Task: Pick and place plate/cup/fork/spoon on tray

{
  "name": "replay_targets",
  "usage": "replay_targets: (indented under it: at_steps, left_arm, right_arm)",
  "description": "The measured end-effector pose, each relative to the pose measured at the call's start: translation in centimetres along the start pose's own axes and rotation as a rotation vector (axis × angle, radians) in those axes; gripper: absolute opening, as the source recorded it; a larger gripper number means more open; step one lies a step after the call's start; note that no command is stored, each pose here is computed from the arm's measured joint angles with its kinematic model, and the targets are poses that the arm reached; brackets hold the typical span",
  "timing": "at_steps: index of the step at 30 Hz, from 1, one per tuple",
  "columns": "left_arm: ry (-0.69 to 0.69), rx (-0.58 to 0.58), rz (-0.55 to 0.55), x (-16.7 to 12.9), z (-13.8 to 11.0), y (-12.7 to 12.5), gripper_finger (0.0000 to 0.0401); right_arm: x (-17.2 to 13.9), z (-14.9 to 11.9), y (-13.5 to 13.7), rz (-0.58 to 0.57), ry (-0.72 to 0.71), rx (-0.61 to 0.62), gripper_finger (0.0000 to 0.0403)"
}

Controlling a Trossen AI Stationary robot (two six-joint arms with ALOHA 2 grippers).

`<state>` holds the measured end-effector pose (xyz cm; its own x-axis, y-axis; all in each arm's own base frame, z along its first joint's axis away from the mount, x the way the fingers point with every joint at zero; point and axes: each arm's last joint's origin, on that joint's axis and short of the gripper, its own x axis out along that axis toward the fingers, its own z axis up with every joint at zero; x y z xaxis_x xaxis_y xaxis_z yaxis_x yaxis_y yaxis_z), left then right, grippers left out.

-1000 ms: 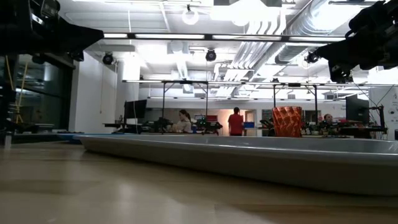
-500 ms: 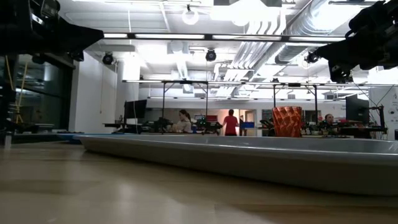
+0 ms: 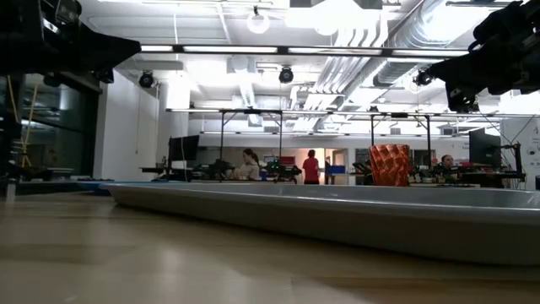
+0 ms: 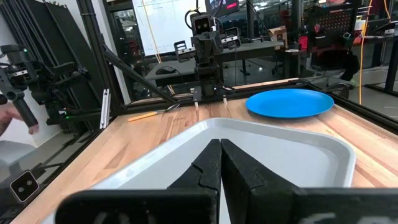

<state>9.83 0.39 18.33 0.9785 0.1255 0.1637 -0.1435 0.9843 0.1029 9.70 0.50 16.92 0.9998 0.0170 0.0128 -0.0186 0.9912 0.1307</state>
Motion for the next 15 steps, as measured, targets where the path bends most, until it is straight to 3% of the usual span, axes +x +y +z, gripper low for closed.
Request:
replay_targets:
  at_steps: [15]
  left_arm:
    - [-0.009, -0.026, 0.0, 0.0, 0.08, 0.01, 0.0]
  right_arm:
    - [0.0, 0.0, 0.0, 0.0, 0.0, 0.0, 0.0]
